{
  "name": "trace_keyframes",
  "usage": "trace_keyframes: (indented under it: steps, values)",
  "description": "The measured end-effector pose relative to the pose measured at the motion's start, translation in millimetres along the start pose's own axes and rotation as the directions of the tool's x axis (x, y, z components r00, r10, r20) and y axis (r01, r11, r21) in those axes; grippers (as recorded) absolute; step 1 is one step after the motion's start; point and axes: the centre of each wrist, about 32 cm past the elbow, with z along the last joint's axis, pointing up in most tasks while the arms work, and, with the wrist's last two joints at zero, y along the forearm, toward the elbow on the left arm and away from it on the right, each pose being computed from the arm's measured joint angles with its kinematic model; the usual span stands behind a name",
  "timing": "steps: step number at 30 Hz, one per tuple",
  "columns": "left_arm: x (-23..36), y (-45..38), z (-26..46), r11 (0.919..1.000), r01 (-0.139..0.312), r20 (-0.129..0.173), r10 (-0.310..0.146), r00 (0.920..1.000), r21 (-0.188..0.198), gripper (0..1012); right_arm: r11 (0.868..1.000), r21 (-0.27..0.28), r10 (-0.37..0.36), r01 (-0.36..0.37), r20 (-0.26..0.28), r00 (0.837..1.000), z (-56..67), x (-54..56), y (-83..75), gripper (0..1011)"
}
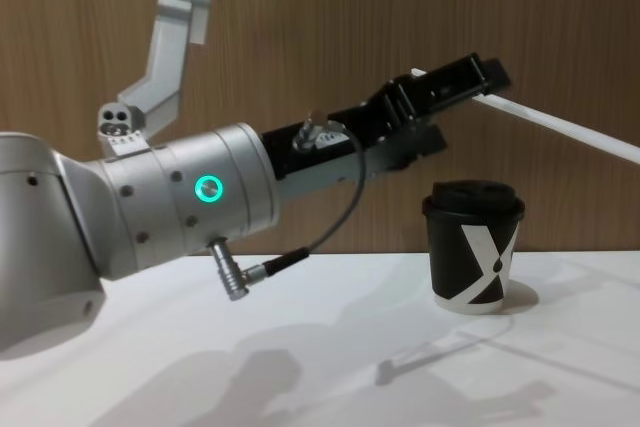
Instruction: Pick up the straw with one hand, pass it to the other hand, and insert it into the cup.
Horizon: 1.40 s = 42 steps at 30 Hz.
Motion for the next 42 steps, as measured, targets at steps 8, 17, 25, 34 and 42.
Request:
trace_keyframes:
  steps: [8,17,25,34,42]
  values:
    - [4.2,-11.1,-3.4,1.0,0.002,-0.036,-0.001,0.9993,0.007,1003,1.0,0.0,0.0,0.0,0.0,1.0,0.0,0.0,0.0,0]
    - [8.1,-18.8,-6.3,0.9999,0.011,-0.067,-0.01,0.9977,0.006,1003,1.0,0.0,0.0,0.0,0.0,1.0,0.0,0.0,0.0,0]
    - [10.8,-25.8,-8.5,0.9997,0.024,-0.093,-0.024,0.9954,0.0,1003,1.0,0.0,0.0,0.0,0.0,1.0,0.0,0.0,0.0,0]
    - [12.6,-32.1,-9.4,0.9994,0.034,-0.11,-0.034,0.9933,-0.01,1003,1.0,0.0,0.0,0.0,0.0,1.0,0.0,0.0,0.0,0]
    - [13.3,-34.8,-10.0,0.9993,0.035,-0.117,-0.037,0.9925,-0.016,1003,1.0,0.0,0.0,0.0,0.0,1.0,0.0,0.0,0.0,0]
